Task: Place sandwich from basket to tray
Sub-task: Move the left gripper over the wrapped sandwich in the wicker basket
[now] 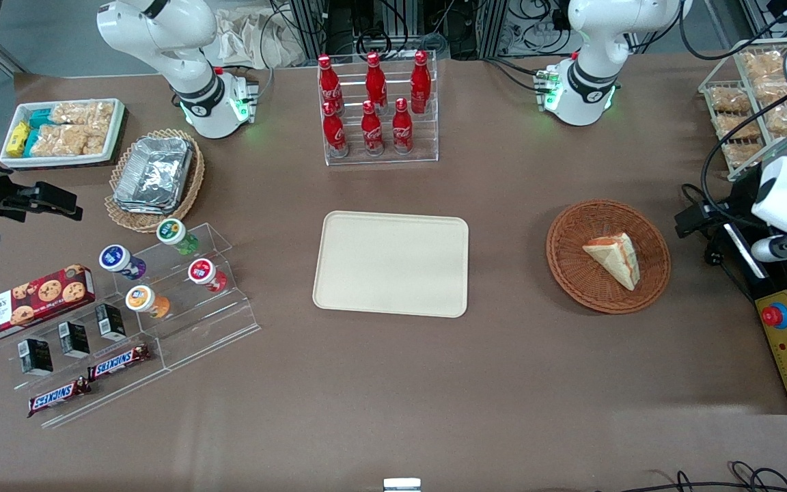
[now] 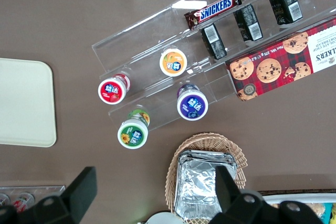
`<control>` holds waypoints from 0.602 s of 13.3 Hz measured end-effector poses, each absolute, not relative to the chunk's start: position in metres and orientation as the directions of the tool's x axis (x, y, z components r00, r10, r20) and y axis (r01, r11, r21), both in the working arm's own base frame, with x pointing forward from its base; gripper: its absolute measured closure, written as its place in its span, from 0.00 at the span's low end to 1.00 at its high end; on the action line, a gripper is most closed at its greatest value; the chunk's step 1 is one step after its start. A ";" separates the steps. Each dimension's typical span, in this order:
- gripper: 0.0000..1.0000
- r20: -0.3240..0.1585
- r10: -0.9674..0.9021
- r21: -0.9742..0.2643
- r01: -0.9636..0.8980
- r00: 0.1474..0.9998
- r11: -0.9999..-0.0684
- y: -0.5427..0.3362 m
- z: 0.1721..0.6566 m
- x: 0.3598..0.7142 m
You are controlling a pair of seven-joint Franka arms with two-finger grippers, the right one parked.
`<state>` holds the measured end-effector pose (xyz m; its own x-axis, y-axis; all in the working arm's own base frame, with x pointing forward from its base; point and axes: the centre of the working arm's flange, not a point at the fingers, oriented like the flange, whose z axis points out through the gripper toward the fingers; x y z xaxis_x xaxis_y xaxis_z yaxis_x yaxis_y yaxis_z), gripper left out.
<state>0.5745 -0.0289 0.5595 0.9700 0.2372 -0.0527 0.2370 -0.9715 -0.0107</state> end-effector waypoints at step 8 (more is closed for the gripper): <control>0.00 -0.019 0.542 -0.018 0.541 0.840 -0.841 -0.022 0.395 0.520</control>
<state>0.5202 -0.0222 0.3948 0.8404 0.5416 -0.0193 0.5413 -0.8407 -0.0178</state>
